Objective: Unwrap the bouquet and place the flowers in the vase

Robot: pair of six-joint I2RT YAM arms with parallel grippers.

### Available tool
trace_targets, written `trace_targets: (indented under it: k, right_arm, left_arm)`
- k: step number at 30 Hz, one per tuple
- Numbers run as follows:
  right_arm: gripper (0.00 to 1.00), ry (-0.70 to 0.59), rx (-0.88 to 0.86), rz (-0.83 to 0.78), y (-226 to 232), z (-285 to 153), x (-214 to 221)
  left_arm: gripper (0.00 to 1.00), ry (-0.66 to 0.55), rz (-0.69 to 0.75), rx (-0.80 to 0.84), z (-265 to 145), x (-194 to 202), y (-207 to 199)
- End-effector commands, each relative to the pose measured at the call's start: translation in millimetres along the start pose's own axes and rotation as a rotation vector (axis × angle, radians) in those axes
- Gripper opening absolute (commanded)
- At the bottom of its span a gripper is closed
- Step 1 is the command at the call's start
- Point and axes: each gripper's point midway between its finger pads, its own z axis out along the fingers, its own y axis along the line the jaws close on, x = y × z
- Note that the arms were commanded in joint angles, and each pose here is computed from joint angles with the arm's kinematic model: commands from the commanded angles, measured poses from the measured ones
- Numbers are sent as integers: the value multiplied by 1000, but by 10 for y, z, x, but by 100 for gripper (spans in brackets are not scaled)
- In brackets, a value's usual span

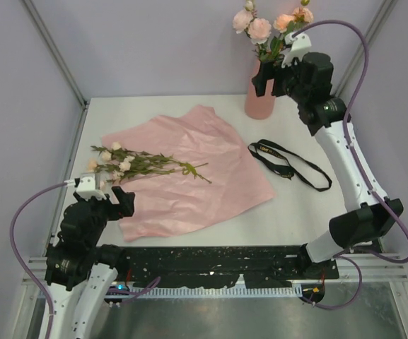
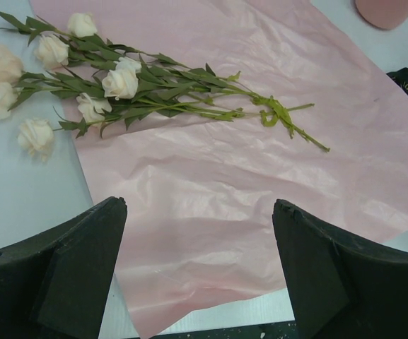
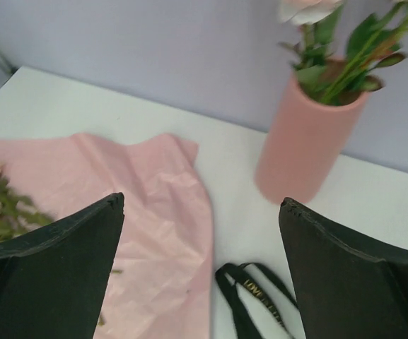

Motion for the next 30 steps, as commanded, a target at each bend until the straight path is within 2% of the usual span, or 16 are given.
trace_targets:
  k: [1,6,8,9,10,13,14,16,17,19,23,27,30]
  right_arm:
    - [95,15,-130,55,776,-186,375]
    - [95,82,-252,95,1363,-290,1001]
    - [95,153,-297,70,1626,-274,1445]
    - [100,154,-322,53,1777,-276,1510]
    - [100,183,-336,33,1865,-229,1688]
    - [84,229,-417,-6,2215,-155,1941]
    - [72,269,-430,-26,2297,-59,2091]
    - [56,339,-443,-59,2462,59,2295]
    - [54,354,-458,-83,2565,86,2350]
    - [54,364,-485,-143,2749,179,2485]
    - [62,374,-562,-277,3067,332,2829]
    - [61,394,-622,-329,3210,457,3035]
    - [60,356,-638,-347,3270,540,3077]
  left_arm:
    - [89,-68,-17,-39,-72,-126,71]
    - [89,-115,-29,-47,-138,-181,98]
    - [88,-128,-31,-57,-157,-195,121]
    - [88,-133,-34,-59,-165,-202,125]
    - [88,-136,-34,-63,-171,-207,132]
    - [88,-132,-35,-69,-176,-200,143]
    - [88,-135,-36,-71,-182,-208,146]
    - [88,-140,-38,-77,-190,-213,159]
    - [88,-141,-38,-80,-193,-212,165]
    - [88,-146,-41,-85,-199,-218,175]
    - [88,-140,-40,-85,-191,-209,174]
    - [88,-139,-39,-84,-188,-207,171]
    - [88,-140,-39,-86,-188,-208,174]
